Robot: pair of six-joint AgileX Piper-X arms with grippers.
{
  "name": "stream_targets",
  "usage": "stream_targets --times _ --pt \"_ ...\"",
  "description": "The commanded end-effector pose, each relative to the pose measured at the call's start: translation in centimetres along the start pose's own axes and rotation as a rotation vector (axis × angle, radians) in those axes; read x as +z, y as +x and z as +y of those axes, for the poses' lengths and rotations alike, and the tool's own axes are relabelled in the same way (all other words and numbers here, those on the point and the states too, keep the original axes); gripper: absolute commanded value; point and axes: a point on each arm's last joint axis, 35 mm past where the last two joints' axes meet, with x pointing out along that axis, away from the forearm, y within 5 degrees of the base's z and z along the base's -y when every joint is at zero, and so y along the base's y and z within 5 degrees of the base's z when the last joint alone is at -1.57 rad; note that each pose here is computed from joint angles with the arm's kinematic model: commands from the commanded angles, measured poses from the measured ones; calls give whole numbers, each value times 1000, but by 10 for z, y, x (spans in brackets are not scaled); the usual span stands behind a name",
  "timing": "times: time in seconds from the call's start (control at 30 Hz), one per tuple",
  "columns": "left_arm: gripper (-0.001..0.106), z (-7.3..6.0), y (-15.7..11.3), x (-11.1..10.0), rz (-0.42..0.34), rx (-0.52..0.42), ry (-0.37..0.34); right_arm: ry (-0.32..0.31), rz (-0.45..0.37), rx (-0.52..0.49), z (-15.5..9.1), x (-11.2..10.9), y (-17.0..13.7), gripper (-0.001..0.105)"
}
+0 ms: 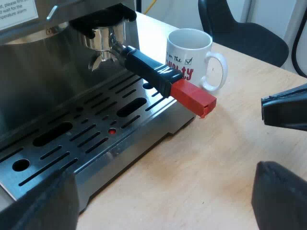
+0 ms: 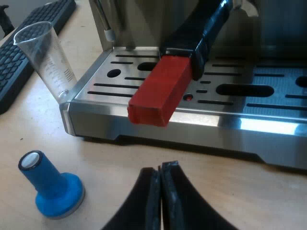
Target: Grind coffee beans and then tamp
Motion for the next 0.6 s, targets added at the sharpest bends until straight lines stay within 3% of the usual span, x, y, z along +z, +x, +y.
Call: stream_targets --times 0.03,0.13,0.27,0.6 --pt "86 -1 0 2 -16 -11 7 -35 -13 27 4 0 3 0" --pt "86 -1 0 2 -16 -11 5 -51 -44 55 11 1 8 0" --pt "86 -1 0 1 -13 -11 3 -24 -96 -10 16 2 16 0" --pt "86 -1 0 1 -9 -10 2 4 -126 -11 29 -7 32 0"
